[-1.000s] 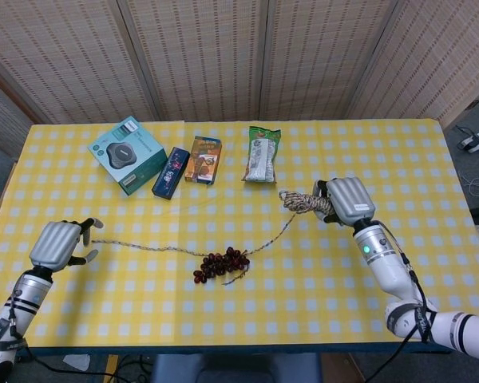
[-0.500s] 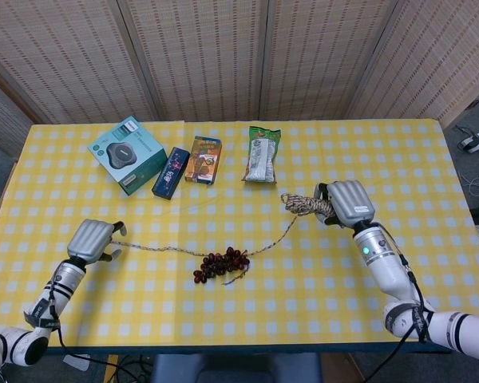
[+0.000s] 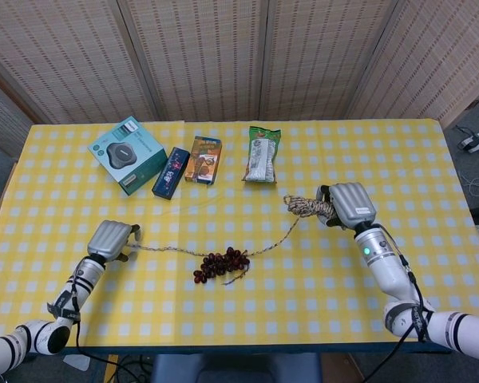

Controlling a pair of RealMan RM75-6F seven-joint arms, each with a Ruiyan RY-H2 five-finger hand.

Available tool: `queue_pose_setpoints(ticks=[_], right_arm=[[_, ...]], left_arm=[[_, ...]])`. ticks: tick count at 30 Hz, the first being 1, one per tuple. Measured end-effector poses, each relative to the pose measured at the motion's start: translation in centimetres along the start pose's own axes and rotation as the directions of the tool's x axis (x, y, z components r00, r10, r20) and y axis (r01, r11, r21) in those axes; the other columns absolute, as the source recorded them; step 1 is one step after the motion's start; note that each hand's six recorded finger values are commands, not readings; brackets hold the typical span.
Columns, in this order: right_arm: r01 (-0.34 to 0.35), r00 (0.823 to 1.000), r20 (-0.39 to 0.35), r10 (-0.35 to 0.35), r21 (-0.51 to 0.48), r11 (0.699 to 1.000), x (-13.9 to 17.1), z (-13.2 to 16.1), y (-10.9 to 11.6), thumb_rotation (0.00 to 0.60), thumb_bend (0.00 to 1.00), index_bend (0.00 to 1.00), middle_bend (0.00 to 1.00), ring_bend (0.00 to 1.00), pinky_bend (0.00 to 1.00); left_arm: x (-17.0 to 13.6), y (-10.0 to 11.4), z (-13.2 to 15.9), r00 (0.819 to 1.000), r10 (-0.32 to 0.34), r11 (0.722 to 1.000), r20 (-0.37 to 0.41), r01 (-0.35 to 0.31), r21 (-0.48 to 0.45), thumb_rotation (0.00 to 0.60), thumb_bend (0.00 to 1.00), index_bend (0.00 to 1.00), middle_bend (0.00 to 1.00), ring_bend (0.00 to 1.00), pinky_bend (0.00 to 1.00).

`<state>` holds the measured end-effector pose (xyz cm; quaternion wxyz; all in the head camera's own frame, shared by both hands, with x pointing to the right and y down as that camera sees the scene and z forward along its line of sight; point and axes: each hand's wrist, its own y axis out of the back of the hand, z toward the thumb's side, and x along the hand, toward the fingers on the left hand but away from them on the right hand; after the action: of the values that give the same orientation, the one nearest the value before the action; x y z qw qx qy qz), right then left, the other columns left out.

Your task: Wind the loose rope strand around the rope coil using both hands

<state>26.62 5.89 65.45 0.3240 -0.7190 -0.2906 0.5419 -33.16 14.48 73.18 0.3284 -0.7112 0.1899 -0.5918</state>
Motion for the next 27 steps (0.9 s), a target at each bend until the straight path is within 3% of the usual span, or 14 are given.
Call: queue_pose_setpoints(ticks=[27], right_arm=[[-0.013, 1.0, 0.01, 0.013, -0.007, 1.0, -0.16, -0.5, -0.72, 0.6, 0.51, 0.73, 0.61, 0.5, 0.61]], left_arm=[[1.01, -0.87, -0.4, 0.998, -0.044, 0.999, -0.052, 0.044, -0.004, 0.6, 0.36, 0.65, 1.0, 1.0, 1.0]])
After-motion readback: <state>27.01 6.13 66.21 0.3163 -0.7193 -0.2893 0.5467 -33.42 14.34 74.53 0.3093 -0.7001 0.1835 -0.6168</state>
